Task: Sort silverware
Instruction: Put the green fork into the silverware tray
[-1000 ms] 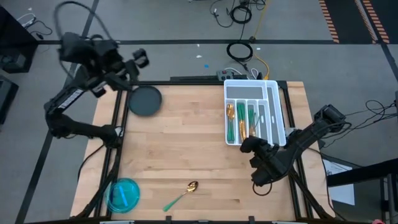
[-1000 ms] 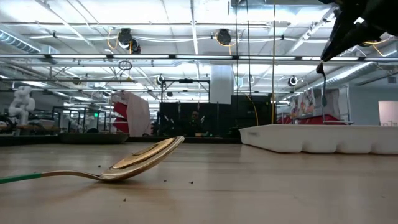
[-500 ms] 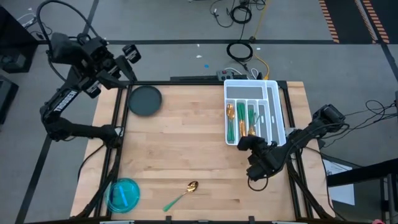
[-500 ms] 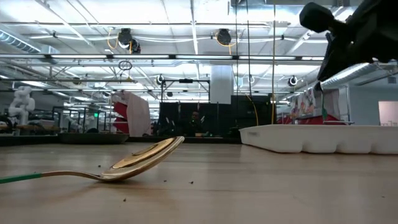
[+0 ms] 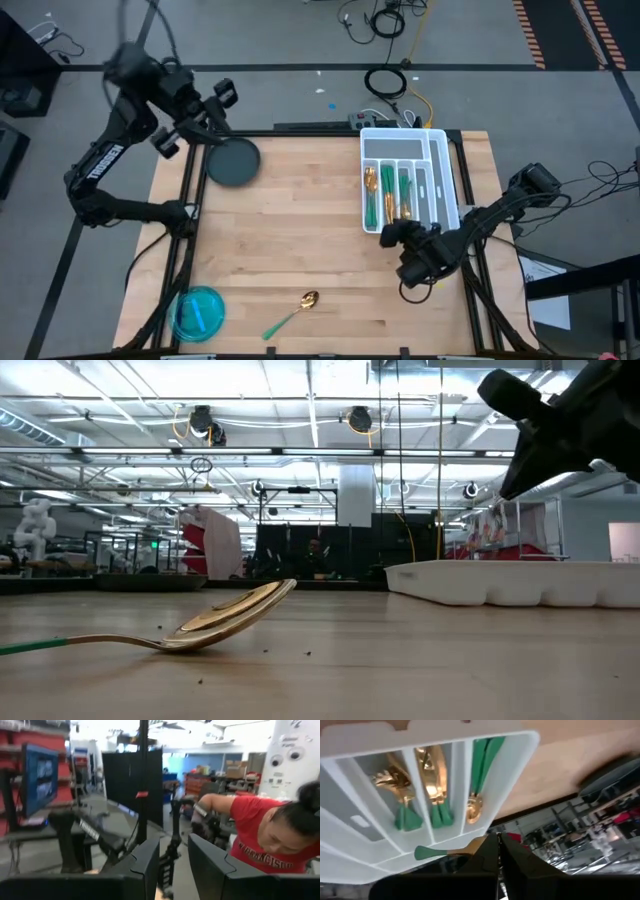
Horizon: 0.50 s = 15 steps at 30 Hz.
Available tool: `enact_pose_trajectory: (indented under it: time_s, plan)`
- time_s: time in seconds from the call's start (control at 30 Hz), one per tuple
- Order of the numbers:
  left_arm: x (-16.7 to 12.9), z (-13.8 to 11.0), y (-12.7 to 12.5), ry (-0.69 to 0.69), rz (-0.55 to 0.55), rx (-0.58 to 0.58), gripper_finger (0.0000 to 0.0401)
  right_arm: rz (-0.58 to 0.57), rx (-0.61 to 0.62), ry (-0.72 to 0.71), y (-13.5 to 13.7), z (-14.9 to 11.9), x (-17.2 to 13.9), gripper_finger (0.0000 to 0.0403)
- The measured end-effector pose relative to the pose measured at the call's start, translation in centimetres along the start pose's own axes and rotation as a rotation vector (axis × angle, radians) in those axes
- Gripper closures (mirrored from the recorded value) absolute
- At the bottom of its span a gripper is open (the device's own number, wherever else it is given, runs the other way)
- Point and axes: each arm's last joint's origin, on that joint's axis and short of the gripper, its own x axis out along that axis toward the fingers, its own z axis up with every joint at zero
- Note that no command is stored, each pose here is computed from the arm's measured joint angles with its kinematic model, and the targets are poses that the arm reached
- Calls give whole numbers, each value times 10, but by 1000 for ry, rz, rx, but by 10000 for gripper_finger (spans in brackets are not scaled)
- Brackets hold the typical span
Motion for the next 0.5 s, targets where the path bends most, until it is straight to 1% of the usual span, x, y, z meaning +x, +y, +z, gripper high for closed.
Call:
enact_pose_trajectory:
  time_s: [0.07, 0.2, 0.27, 0.37, 0.5]
  plan:
    - [0, -11, 3, 25, 22, -15, 292, -21, -5, -14, -3, 2, 0, 403]
    - [-1, -31, 7, 87, 109, -11, 292, -35, 25, -28, -2, 6, 3, 403]
    - [-2, -38, 7, 120, 144, -1, 292, -16, 2, -24, 7, 9, 9, 403]
    - [-2, -43, 6, 148, 161, 1, 292, 33, -49, -18, 26, 13, 21, 403]
    - [-2, -44, 6, 150, 163, 2, 292, 36, -63, -8, 48, 15, 33, 403]
